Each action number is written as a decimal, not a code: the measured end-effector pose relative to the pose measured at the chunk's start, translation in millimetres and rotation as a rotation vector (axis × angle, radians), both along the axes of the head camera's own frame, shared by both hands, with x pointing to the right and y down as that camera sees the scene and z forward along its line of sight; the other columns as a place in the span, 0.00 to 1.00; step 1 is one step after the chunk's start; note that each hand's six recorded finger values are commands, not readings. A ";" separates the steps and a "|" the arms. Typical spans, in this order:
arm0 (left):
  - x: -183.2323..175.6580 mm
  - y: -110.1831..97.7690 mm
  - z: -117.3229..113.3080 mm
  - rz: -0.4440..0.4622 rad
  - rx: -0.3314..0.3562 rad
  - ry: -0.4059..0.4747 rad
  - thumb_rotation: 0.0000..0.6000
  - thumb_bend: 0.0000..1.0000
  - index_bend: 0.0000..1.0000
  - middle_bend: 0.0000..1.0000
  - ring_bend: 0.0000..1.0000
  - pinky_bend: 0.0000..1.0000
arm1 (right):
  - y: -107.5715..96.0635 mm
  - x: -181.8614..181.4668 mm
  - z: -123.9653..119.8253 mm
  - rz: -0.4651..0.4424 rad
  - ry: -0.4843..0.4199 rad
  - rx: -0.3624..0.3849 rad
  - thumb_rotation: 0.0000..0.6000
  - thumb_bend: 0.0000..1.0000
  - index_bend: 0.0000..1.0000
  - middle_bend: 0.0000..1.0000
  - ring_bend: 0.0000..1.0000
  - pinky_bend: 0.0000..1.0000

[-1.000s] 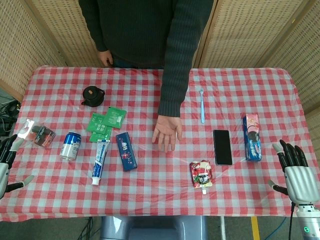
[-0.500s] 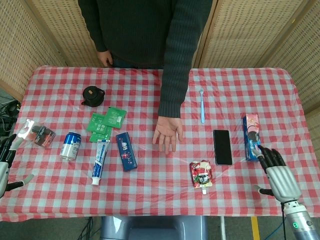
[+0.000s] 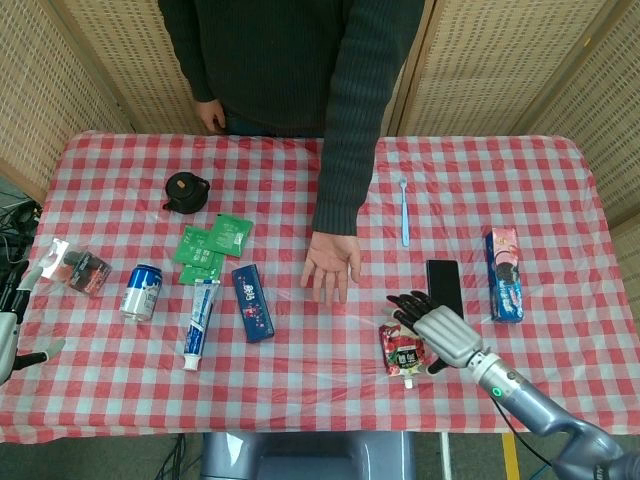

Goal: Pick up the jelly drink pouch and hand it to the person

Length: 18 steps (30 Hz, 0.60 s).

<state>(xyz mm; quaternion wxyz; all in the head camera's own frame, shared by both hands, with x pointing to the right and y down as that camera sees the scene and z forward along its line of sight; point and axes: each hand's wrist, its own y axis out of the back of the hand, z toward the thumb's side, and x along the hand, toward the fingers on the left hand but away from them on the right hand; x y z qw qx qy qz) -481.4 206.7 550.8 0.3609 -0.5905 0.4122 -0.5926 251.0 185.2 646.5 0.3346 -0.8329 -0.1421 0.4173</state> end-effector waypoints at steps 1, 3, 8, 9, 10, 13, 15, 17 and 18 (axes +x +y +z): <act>-1.0 -0.4 1.3 -0.004 -0.003 -0.003 1.00 0.00 0.00 0.00 0.00 0.00 | -0.5 -9.5 4.7 -0.024 -0.002 -0.011 1.00 0.00 0.13 0.09 0.05 0.01; -3.2 -1.8 4.3 -0.013 -0.010 -0.009 1.00 0.00 0.00 0.00 0.00 0.00 | -0.4 -22.4 12.5 -0.059 0.000 -0.026 1.00 0.00 0.14 0.09 0.05 0.01; -6.5 -5.5 8.3 -0.026 -0.018 -0.017 1.00 0.00 0.00 0.00 0.00 0.00 | 0.9 -42.9 35.9 -0.157 0.059 -0.039 1.00 0.00 0.19 0.13 0.08 0.01; -7.1 -6.3 8.7 -0.029 -0.018 -0.017 1.00 0.00 0.00 0.00 0.00 0.00 | 1.2 -44.0 39.6 -0.173 0.076 -0.041 1.00 0.00 0.21 0.16 0.10 0.02; -7.7 -6.6 9.0 -0.032 -0.019 -0.018 1.00 0.00 0.00 0.00 0.00 0.00 | 1.8 -45.0 43.8 -0.194 0.096 -0.044 1.00 0.01 0.23 0.19 0.13 0.04; -10.0 -7.5 10.6 -0.041 -0.025 -0.019 1.00 0.00 0.00 0.00 0.00 0.00 | 2.1 -46.9 50.1 -0.241 0.138 -0.046 1.00 0.06 0.30 0.26 0.21 0.09; -10.8 -7.9 12.6 -0.044 -0.031 -0.022 1.00 0.00 0.00 0.00 0.00 0.00 | 0.9 -47.4 51.8 -0.261 0.156 -0.032 1.00 0.11 0.37 0.35 0.32 0.19; -11.1 -8.2 13.8 -0.045 -0.034 -0.024 1.00 0.00 0.00 0.00 0.00 0.00 | -0.8 -46.6 54.0 -0.272 0.175 -0.020 1.00 0.18 0.48 0.48 0.47 0.37; -11.1 -8.5 14.2 -0.045 -0.035 -0.024 1.00 0.00 0.00 0.00 0.00 0.00 | -1.6 -46.1 55.0 -0.273 0.181 -0.016 1.00 0.22 0.54 0.55 0.55 0.48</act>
